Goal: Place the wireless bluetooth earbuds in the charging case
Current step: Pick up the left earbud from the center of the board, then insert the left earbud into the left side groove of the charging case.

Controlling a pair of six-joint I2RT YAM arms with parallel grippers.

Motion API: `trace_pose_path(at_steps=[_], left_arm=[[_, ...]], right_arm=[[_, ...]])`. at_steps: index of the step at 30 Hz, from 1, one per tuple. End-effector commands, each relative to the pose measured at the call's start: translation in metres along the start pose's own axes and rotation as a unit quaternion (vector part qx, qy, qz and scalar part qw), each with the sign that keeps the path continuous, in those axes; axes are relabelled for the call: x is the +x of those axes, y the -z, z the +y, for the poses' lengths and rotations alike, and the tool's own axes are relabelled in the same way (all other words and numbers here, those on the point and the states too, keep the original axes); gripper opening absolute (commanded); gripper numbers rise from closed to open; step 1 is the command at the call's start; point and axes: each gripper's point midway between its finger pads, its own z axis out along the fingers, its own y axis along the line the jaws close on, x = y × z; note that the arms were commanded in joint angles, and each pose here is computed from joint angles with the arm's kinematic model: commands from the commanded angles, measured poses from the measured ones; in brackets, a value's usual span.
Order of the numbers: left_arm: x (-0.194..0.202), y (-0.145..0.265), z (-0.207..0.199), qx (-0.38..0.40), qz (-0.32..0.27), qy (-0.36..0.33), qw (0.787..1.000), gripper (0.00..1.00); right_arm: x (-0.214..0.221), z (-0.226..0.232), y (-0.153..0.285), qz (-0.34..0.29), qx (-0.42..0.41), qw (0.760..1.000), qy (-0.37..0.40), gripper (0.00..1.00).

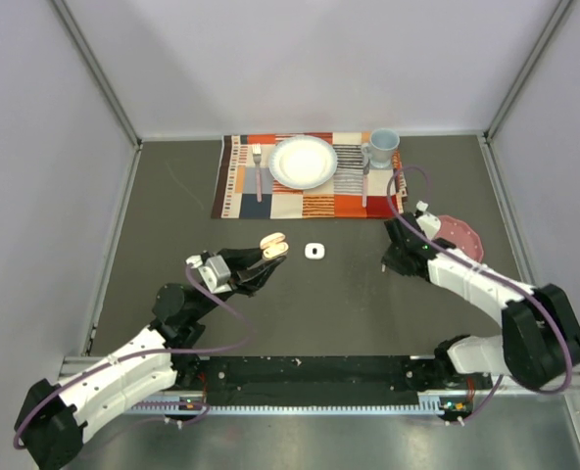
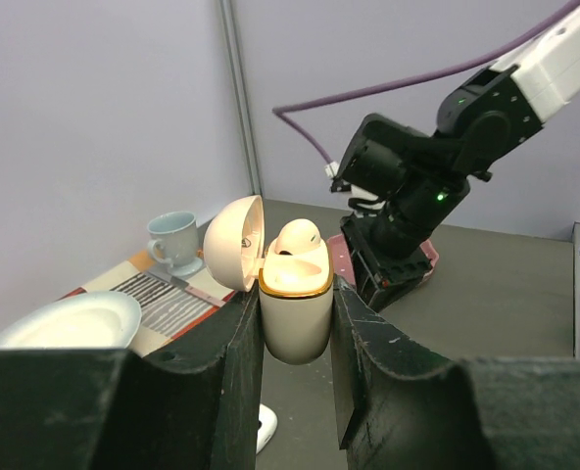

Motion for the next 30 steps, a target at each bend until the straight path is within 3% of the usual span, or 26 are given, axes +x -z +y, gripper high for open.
trace_pose_path(at_steps=[1, 14, 22, 30], left_arm=[[-0.015, -0.004, 0.003, -0.005, -0.025, -0.012, 1.000, 0.00], [-0.015, -0.005, 0.006, -0.013, -0.030, -0.004, 0.999, 0.00], [-0.016, -0.006, 0.007, -0.016, -0.032, -0.001, 0.999, 0.00], [-0.013, -0.008, 0.008, -0.017, -0.028, 0.000, 0.999, 0.00]], right_arm=[[-0.024, 0.022, 0.021, -0.062, -0.076, 0.995, -0.002, 0.00], [-0.054, 0.064, 0.108, -0.198, -0.230, 0.952, 0.037, 0.00], [-0.070, 0.092, 0.175, -0.268, -0.362, 0.892, 0.044, 0.00], [-0.066, 0.119, 0.214, -0.279, -0.450, 0.844, 0.080, 0.00]])
